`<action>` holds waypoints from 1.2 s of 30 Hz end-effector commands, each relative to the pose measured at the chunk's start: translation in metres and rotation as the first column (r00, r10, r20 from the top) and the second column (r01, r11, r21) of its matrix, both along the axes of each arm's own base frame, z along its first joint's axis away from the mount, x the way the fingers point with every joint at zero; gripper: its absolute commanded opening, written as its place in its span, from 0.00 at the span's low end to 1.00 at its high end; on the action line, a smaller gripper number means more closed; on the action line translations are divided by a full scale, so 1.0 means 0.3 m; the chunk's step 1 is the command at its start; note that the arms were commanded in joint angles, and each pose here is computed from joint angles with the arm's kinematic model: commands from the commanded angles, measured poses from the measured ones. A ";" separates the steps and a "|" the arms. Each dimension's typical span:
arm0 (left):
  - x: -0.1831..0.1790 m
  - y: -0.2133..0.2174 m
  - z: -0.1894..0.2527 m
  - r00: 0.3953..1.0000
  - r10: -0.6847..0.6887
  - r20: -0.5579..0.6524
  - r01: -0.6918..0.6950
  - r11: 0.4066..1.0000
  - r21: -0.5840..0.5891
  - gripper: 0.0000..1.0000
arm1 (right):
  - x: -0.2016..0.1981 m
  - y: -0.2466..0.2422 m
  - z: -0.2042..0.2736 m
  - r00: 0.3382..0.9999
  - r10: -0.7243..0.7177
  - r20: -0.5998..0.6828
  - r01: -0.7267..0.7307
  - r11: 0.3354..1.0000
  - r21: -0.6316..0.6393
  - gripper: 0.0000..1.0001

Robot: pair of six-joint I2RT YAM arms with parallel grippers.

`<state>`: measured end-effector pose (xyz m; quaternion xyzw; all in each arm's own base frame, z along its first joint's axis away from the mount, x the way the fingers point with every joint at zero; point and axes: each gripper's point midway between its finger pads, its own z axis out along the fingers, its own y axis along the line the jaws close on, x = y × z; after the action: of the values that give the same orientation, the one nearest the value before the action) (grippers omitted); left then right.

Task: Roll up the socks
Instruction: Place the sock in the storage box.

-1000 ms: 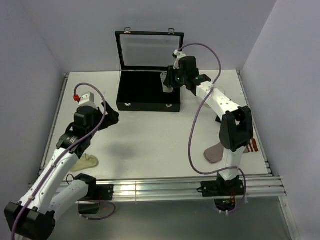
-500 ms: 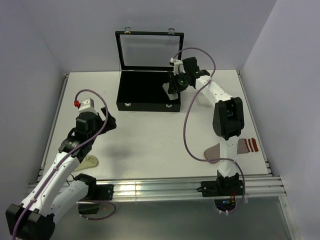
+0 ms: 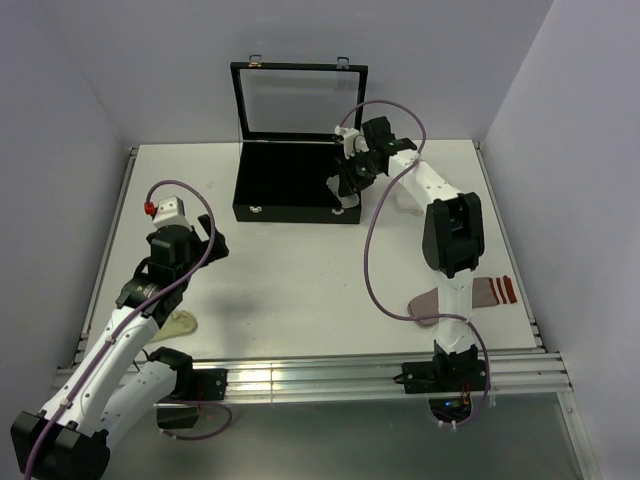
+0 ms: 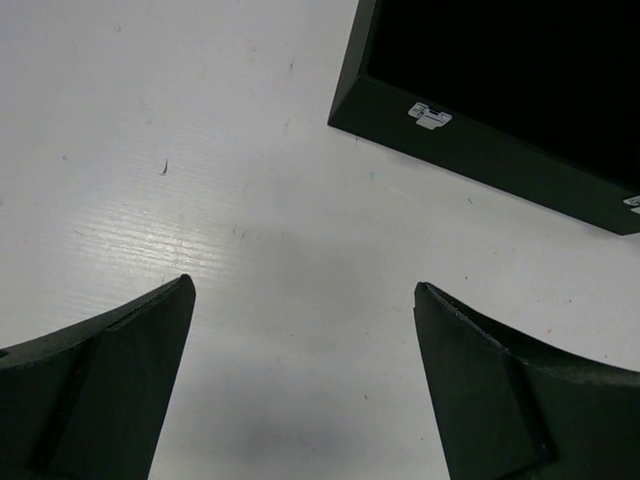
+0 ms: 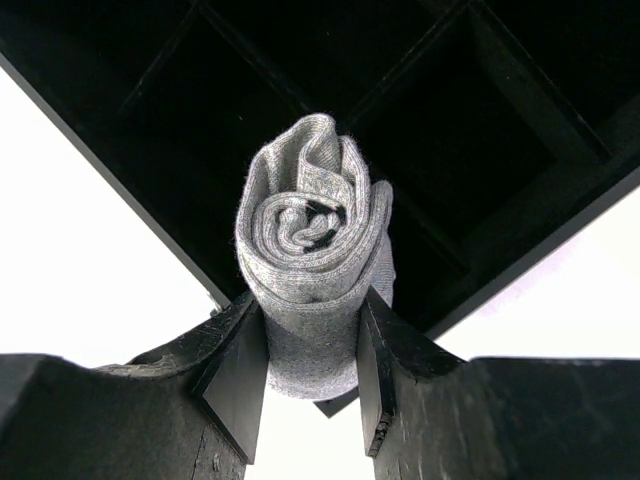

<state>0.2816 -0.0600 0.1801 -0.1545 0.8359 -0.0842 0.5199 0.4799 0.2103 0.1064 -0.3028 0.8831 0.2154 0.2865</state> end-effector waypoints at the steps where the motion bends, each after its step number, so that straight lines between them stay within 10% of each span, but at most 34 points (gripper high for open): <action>1: 0.017 0.020 0.027 0.999 0.018 0.040 -0.019 1.000 0.025 0.96 | -0.018 -0.027 -0.001 1.000 0.016 -0.025 -0.018 0.998 -0.062 0.00; 36: 0.028 0.034 -0.001 0.999 0.047 0.012 -0.047 0.998 0.046 0.96 | -0.083 -0.087 -0.259 0.981 0.012 -0.191 -0.076 0.940 -0.333 0.00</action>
<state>0.2844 -0.0528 0.1728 -0.1571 0.8408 -0.0574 0.5149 0.4819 0.2063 0.0581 -0.3530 0.8994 0.1284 0.2236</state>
